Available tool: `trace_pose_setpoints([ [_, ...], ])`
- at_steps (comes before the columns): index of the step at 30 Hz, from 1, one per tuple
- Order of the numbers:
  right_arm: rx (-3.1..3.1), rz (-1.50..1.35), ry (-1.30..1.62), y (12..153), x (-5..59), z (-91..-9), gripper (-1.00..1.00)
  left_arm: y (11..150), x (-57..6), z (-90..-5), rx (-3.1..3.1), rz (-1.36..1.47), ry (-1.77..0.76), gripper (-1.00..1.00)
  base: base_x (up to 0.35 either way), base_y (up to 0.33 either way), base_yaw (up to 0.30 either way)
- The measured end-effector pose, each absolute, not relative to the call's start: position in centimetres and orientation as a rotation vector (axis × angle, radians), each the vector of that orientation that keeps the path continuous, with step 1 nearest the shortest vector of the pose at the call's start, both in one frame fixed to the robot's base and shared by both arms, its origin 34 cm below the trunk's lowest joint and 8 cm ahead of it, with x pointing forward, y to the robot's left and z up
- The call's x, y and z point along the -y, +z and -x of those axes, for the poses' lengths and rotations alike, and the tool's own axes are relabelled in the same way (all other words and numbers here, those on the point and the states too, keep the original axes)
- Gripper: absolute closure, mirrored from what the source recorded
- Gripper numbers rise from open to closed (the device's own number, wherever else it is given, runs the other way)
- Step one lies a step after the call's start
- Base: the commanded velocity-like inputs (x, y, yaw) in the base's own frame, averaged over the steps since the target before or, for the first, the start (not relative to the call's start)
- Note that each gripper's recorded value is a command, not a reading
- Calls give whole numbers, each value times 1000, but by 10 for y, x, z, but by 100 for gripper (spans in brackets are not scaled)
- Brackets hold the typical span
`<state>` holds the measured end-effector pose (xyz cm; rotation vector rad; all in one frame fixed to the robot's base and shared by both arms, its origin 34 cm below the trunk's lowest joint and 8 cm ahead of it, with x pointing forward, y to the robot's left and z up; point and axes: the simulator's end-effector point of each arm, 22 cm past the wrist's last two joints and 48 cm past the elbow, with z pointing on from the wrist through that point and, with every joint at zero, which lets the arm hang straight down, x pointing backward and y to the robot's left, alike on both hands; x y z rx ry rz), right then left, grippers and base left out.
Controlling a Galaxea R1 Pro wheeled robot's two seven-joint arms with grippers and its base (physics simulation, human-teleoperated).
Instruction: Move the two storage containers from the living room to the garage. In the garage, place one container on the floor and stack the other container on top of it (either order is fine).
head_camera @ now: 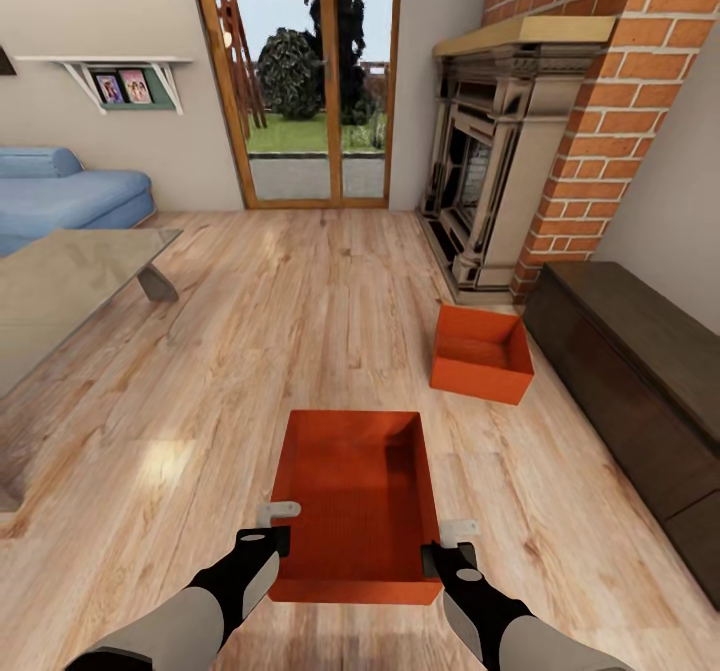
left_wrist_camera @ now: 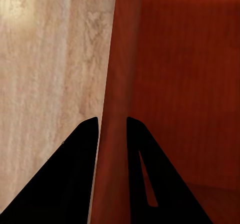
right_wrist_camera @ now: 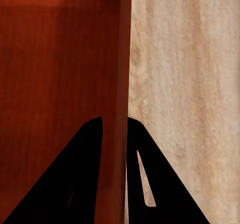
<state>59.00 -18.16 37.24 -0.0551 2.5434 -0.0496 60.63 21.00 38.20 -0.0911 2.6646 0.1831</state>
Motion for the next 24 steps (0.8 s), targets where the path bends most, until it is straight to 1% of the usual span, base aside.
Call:
trace_pose_setpoints([
  [24, -2542, 52, -50, 420, 182, -597, 100, 430, -209, -614, -2663, 88, 184, 100, 0, 0, 0],
])
